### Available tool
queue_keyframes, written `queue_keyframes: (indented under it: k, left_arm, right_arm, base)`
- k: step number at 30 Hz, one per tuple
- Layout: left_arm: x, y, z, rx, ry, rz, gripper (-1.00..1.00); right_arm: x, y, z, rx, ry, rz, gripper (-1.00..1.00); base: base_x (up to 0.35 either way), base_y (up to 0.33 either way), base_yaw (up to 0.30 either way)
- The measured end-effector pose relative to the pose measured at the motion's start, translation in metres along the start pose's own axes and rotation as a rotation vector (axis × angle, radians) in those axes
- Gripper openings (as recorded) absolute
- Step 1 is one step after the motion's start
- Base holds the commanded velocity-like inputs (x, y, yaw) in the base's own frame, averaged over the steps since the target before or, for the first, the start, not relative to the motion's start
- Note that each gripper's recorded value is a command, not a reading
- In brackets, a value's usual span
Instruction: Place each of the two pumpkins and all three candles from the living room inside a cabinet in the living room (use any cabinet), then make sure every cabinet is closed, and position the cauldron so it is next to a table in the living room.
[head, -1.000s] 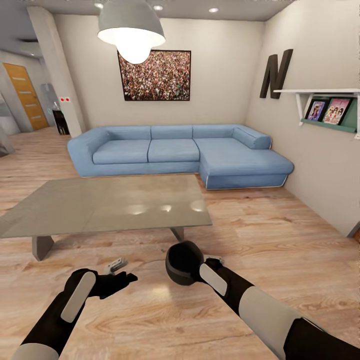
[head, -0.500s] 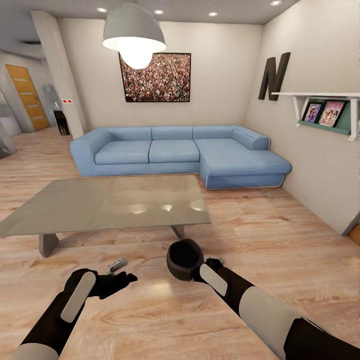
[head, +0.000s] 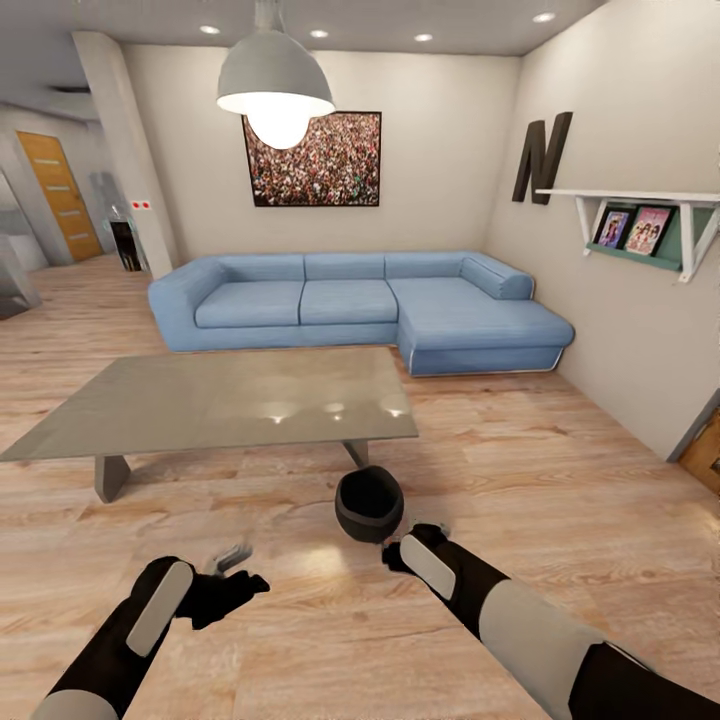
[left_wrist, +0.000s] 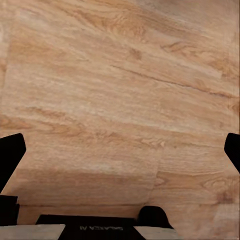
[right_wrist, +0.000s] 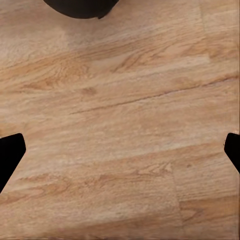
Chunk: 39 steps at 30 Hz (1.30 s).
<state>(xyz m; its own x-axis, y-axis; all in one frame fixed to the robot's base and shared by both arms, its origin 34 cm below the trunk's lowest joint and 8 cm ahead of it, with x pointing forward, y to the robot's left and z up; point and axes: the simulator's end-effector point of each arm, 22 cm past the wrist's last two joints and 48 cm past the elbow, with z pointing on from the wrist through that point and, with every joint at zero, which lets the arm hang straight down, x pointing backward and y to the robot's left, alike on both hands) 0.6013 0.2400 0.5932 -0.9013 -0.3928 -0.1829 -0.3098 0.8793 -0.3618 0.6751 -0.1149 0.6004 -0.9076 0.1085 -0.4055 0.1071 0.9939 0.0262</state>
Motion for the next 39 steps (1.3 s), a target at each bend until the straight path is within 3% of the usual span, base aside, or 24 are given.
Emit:
queue_keyframes:
  k: [4, 8, 10, 13, 19, 24, 27, 30, 39]
  left_arm:
    - [0.008, 0.026, 0.000, -0.053, 0.035, -0.017, 1.00]
    - [0.008, 0.049, -0.009, -0.107, 0.047, 0.010, 1.00]
    - [0.018, 0.065, -0.008, -0.146, 0.080, 0.015, 1.00]
    - [0.027, 0.073, -0.008, -0.173, 0.102, 0.026, 1.00]
    - [0.043, 0.101, -0.004, -0.295, 0.114, 0.119, 1.00]
    - [0.062, 0.138, -0.001, -0.389, 0.117, 0.120, 1.00]
    - [0.071, 0.156, 0.000, -0.441, 0.099, 0.152, 1.00]
    - [0.080, 0.174, -0.002, -0.486, 0.084, 0.179, 1.00]
    - [0.103, 0.216, -0.016, -0.580, 0.043, 0.173, 1.00]
  right_arm:
    - [0.022, -0.004, 0.001, 0.009, 0.034, -0.003, 1.00]
    - [0.039, -0.008, 0.000, 0.017, 0.054, 0.000, 1.00]
    - [0.046, -0.009, 0.000, 0.021, 0.057, 0.009, 1.00]
    - [0.050, -0.011, -0.003, 0.026, 0.062, 0.013, 1.00]
    - [0.079, -0.025, -0.004, 0.056, 0.108, 0.018, 1.00]
    - [0.089, -0.057, 0.000, 0.133, 0.107, 0.056, 1.00]
    - [0.110, -0.095, 0.004, 0.223, 0.121, 0.080, 1.00]
    - [0.137, -0.115, 0.003, 0.267, 0.133, 0.098, 1.00]
    - [0.237, -0.135, -0.005, 0.269, 0.172, 0.142, 1.00]
  base:
    - [-0.009, 0.000, 0.000]
    - [-0.002, 0.000, 0.000]
    - [0.000, 0.000, 0.000]
    - [0.000, 0.000, 0.000]
    - [0.000, 0.000, 0.000]
    - [0.000, 0.000, 0.000]
    - [0.000, 0.000, 0.000]
    - [0.000, 0.000, 0.000]
    - [0.000, 0.000, 0.000]
